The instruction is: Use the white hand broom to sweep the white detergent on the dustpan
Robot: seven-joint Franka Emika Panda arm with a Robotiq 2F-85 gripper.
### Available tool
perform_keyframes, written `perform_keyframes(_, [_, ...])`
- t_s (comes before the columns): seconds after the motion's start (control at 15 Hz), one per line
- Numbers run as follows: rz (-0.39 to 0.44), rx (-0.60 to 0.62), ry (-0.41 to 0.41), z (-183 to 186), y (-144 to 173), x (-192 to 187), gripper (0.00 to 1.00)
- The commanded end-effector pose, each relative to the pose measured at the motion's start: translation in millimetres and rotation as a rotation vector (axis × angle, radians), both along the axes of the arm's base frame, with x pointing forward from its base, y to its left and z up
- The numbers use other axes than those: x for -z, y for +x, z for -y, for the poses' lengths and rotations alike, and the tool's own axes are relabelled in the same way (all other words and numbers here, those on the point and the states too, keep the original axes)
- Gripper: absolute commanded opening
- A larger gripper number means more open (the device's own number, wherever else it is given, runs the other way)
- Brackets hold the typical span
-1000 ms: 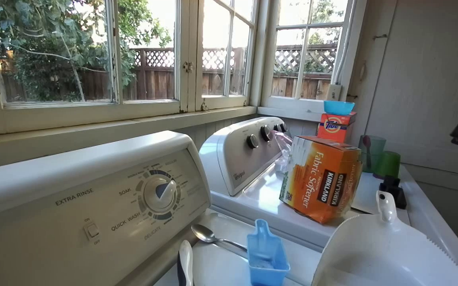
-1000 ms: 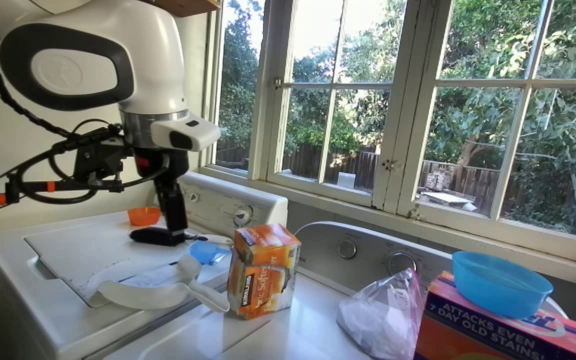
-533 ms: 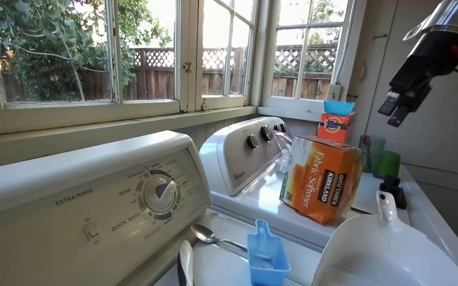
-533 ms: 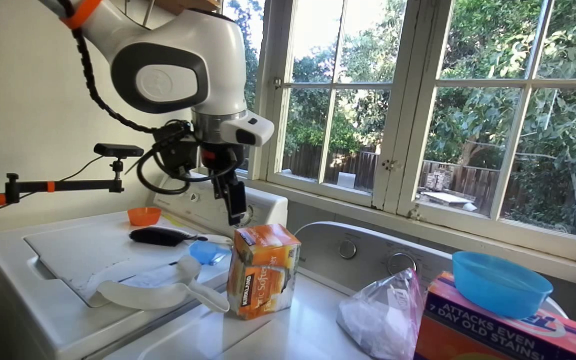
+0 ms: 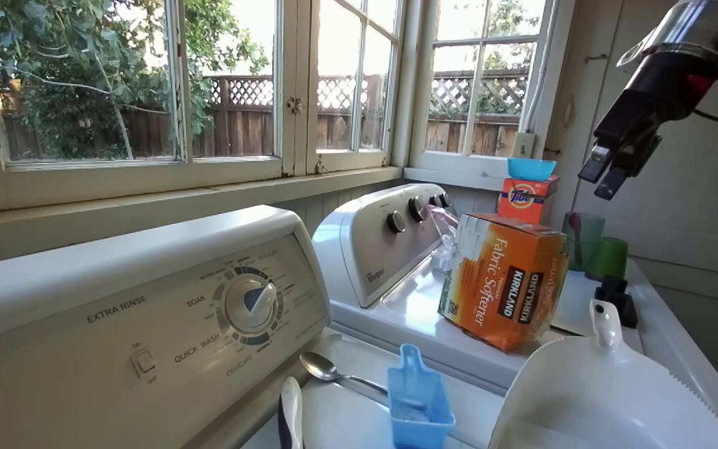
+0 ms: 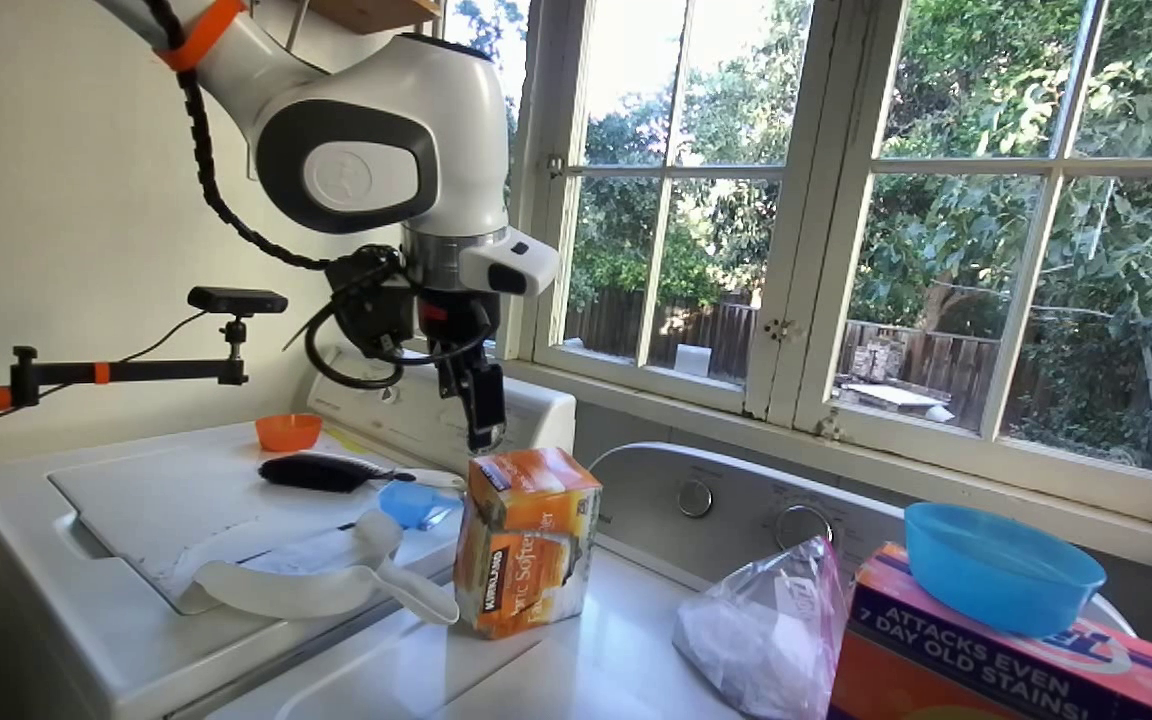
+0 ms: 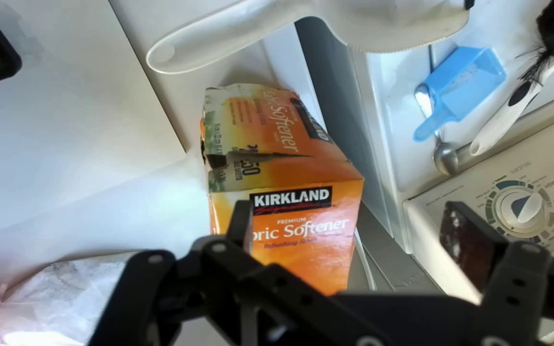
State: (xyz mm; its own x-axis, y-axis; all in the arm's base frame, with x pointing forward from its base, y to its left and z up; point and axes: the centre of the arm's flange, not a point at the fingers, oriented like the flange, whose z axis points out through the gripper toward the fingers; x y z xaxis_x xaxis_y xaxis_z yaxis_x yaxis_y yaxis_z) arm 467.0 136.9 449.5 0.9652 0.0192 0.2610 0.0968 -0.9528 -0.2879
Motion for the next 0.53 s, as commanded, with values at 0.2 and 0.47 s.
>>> perform_keyframes(0.2, [0.000,0.000,0.000,0.0,0.0,0.0,1.00])
perform_keyframes(0.47, [-0.010,-0.044,0.007,-35.2,10.4,6.6,0.97])
